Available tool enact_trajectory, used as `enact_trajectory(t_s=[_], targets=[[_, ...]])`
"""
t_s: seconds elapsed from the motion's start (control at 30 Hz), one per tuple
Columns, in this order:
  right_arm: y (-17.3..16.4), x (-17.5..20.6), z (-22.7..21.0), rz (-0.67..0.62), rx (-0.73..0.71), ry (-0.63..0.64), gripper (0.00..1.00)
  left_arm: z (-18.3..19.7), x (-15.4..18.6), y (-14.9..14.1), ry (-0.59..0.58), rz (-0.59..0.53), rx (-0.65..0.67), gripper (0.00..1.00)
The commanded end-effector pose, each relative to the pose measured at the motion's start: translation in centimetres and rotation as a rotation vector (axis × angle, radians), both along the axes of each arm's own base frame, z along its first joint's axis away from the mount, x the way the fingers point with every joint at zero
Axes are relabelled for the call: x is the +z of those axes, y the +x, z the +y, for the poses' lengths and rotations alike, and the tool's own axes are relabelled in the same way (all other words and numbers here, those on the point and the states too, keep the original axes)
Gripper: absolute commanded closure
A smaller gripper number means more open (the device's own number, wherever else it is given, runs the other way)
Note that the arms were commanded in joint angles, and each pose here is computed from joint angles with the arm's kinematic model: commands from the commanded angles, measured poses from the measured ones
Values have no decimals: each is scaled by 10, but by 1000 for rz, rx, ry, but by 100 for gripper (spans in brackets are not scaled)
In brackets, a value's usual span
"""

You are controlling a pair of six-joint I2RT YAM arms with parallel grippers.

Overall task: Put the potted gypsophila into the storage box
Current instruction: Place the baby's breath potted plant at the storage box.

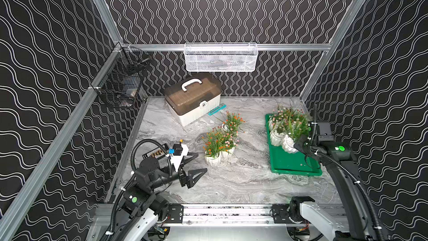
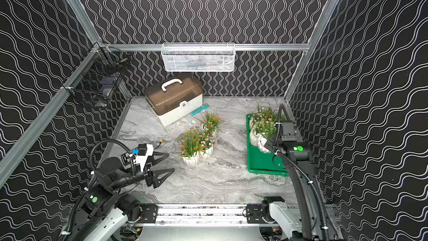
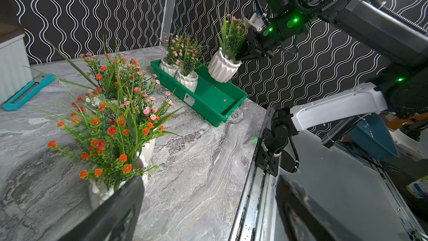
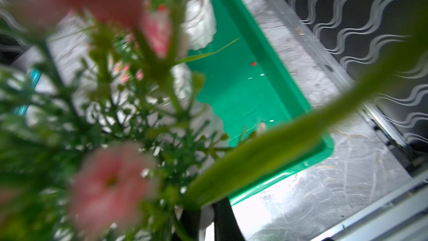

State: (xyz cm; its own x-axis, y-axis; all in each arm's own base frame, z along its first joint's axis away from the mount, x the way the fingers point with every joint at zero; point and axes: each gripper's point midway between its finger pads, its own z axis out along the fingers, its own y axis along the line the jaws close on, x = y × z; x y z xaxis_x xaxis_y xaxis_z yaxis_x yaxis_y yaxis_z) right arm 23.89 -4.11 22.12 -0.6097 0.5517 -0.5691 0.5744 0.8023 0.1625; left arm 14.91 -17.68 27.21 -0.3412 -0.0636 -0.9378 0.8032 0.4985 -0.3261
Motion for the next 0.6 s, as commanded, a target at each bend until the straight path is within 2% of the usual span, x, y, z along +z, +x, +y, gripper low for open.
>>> enact_trajectory(t_s=[0.0, 0.3, 0.57], targets=[[3, -3, -13, -14, -40, -4, 100, 0, 8, -1, -12, -30, -2, 8], [26, -27, -41, -26, -154, 112, 100, 4, 9, 0, -3, -43, 21, 9], [50, -33, -62, -59, -198, 167, 100, 6, 7, 3, 10, -37, 43, 8]])
